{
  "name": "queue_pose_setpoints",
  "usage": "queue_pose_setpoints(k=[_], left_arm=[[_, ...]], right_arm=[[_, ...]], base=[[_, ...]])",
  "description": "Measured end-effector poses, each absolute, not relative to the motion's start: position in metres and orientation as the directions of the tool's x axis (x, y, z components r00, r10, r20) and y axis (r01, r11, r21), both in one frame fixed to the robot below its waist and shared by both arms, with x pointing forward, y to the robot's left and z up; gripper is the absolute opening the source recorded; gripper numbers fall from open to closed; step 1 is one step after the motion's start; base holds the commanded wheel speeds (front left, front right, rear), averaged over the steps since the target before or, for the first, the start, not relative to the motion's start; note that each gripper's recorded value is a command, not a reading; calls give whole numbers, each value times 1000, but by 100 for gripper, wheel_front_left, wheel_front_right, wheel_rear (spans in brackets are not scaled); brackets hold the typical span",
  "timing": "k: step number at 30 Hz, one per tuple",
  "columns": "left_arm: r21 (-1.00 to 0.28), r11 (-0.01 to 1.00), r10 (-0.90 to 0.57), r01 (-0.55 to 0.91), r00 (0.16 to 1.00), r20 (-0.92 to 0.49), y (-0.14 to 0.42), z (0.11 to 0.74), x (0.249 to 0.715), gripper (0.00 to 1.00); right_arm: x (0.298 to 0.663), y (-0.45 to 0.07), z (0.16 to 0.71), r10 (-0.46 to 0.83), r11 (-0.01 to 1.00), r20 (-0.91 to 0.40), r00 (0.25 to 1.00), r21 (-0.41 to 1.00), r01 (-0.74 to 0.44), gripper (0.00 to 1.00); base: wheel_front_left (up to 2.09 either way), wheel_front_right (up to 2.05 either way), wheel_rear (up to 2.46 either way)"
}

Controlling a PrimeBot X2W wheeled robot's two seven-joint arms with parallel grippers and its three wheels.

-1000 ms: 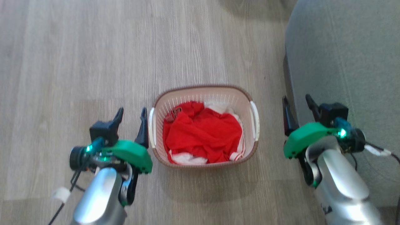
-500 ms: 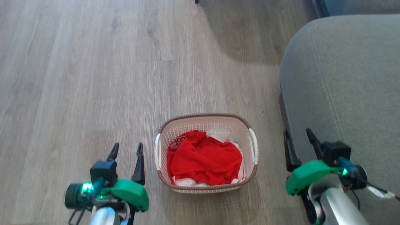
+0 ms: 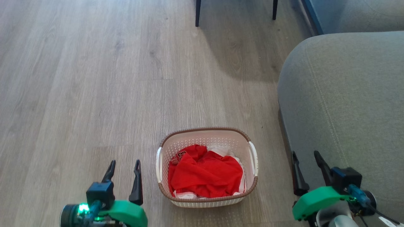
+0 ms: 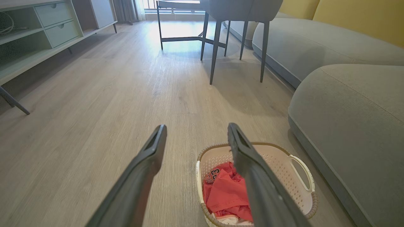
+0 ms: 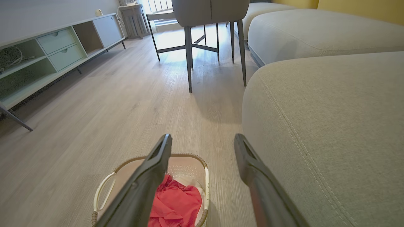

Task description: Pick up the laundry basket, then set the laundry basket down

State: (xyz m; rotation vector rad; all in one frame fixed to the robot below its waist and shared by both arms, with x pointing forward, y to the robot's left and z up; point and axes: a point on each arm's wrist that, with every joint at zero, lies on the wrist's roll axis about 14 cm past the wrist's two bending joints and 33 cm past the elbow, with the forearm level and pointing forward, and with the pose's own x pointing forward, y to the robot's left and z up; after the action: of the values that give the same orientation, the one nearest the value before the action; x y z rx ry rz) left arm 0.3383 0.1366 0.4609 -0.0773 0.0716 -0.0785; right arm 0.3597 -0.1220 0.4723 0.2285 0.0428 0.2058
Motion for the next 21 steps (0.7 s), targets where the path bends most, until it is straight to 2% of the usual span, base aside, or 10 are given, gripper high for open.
queue_pose_setpoints(k=[21], left_arm=[[-83, 996, -30, 25, 997, -69, 149, 460, 323, 100]], right_arm=[[350, -126, 489, 193, 955, 37, 981, 223, -196, 100]], base=[[0, 0, 0]])
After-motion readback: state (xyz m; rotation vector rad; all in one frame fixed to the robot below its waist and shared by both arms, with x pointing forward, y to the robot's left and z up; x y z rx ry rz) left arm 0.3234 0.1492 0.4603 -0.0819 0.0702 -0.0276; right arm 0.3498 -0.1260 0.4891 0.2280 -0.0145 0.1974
